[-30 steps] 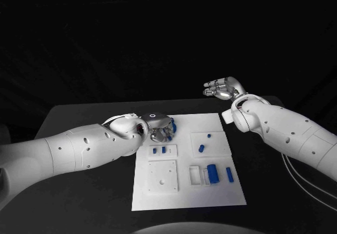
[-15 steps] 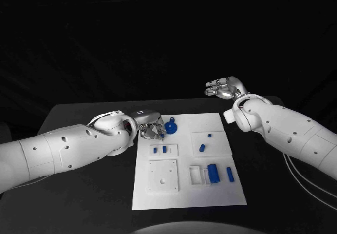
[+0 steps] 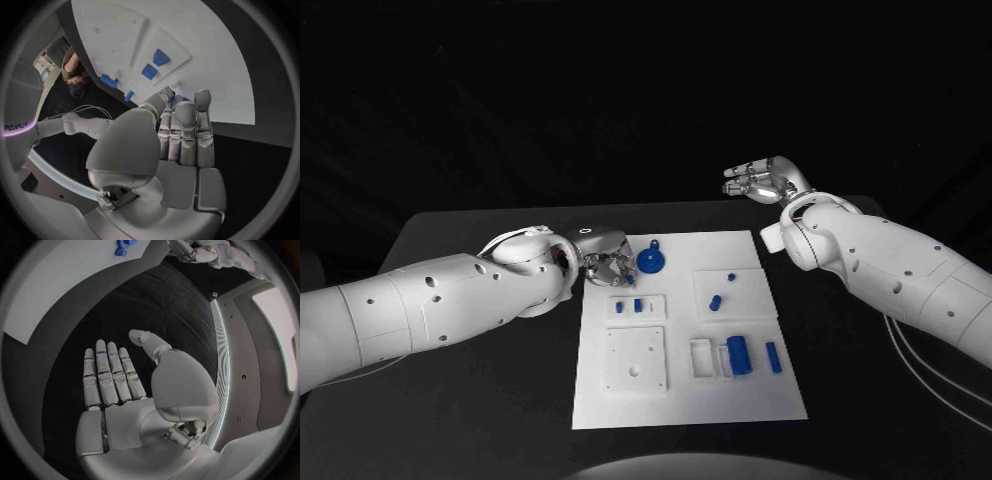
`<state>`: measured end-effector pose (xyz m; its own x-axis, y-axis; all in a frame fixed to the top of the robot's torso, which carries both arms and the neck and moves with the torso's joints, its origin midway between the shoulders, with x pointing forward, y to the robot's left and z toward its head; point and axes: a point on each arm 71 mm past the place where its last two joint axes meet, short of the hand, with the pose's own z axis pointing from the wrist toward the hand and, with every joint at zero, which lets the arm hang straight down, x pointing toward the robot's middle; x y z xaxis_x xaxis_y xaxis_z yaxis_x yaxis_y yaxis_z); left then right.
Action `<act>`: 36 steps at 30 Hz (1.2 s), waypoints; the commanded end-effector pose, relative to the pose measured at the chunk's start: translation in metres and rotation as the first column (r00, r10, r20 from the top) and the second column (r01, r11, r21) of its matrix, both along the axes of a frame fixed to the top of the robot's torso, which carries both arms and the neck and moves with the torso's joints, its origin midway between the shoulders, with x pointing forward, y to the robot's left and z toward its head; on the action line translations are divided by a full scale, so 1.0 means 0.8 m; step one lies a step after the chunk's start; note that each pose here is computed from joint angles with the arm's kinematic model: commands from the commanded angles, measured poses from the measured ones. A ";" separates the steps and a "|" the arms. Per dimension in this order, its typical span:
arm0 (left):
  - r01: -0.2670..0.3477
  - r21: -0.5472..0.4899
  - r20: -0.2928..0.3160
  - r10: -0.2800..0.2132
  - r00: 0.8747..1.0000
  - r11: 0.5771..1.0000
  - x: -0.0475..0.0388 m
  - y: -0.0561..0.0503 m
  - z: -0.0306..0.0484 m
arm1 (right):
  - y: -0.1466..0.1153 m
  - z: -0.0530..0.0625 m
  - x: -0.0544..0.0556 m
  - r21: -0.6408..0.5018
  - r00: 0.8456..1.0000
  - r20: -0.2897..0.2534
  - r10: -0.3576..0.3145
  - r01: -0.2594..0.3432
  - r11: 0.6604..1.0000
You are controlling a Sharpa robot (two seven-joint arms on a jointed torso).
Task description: Assemble the parts on the task board
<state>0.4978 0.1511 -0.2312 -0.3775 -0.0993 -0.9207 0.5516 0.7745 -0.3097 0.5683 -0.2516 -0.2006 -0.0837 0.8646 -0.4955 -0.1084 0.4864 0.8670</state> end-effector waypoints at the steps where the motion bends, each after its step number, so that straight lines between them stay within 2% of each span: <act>1: 0.004 0.013 -0.016 -0.004 1.000 1.000 0.001 -0.002 -0.0020 | 0.003 0.000 0.000 -0.006 1.000 0.005 0.021 -0.021 1.000; 7: 0.005 0.021 -0.019 -0.005 1.000 1.000 0.004 -0.003 -0.0044 | 0.003 0.000 0.000 -0.005 1.000 0.005 0.021 -0.021 1.000; 26: 0.027 0.055 -0.056 -0.024 0.998 0.998 0.002 -0.008 -0.0161 | 0.003 0.000 0.000 -0.005 1.000 0.005 0.022 -0.022 1.000; 36: 0.023 0.074 -0.062 -0.019 0.998 0.997 0.002 -0.007 -0.0201 | 0.003 0.000 0.000 -0.005 1.000 0.005 0.023 -0.023 1.000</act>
<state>0.5018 0.1457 -0.2425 -0.4116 -0.0518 -0.9099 0.5488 0.7830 -0.2929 0.5684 -0.2509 -0.2008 -0.0860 0.8645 -0.4952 -0.1087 0.4860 0.8672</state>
